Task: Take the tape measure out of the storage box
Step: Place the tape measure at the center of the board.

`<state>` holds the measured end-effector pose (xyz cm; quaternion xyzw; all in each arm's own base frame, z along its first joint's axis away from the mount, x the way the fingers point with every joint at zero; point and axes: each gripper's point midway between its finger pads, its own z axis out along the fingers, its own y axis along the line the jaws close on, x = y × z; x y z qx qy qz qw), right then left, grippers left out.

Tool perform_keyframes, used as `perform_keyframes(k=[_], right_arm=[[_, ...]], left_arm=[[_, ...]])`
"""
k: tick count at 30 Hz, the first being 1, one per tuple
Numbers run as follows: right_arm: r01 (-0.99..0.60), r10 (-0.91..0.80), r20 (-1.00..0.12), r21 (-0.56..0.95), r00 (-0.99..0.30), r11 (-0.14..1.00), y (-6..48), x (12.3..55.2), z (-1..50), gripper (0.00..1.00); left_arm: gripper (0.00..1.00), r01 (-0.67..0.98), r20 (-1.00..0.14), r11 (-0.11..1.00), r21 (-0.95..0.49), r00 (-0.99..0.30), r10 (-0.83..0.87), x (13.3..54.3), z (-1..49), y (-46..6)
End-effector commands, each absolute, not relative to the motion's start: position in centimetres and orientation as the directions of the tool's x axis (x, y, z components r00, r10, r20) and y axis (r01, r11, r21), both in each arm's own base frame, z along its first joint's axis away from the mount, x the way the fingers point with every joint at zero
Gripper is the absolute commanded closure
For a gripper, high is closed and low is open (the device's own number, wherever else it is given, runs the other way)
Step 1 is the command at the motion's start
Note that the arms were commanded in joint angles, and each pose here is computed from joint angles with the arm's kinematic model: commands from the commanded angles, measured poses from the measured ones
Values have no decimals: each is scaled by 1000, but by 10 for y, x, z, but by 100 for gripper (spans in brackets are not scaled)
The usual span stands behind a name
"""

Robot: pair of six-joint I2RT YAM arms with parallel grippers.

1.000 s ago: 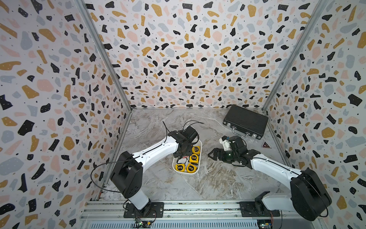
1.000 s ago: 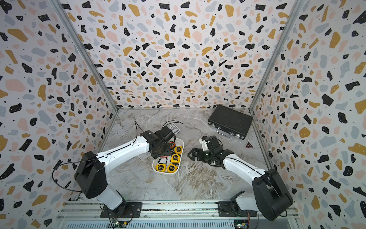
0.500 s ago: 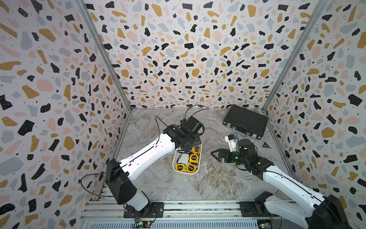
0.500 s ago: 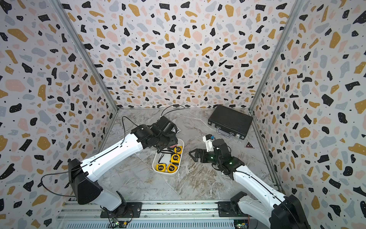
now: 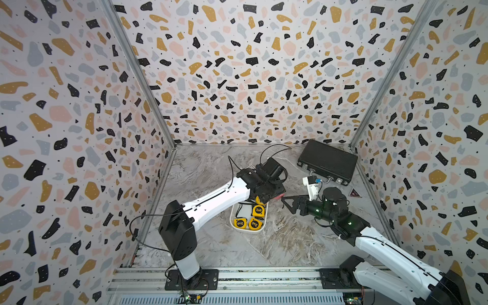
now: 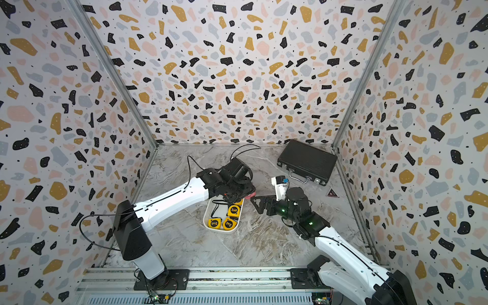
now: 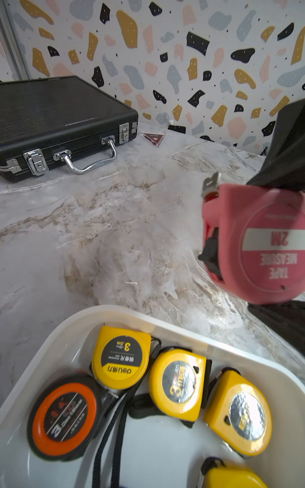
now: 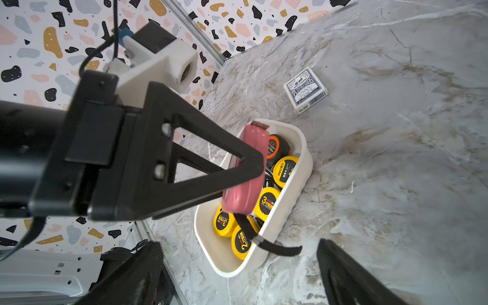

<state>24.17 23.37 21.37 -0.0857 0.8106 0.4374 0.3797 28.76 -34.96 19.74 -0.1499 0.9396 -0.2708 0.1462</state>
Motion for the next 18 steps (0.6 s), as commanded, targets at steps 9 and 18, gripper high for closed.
perform_keyframes(k=[9, 18], right_arm=[[-479, 251, -730, 629, -636, 613, 234, 258, 218, 18], [-479, 267, -735, 628, -623, 613, 237, 266, 217, 43]], left_arm=[[100, -208, -102, 659, -723, -911, -400, 280, 237, -383], [100, -224, -53, 632, -742, -920, -388, 272, 236, -389]])
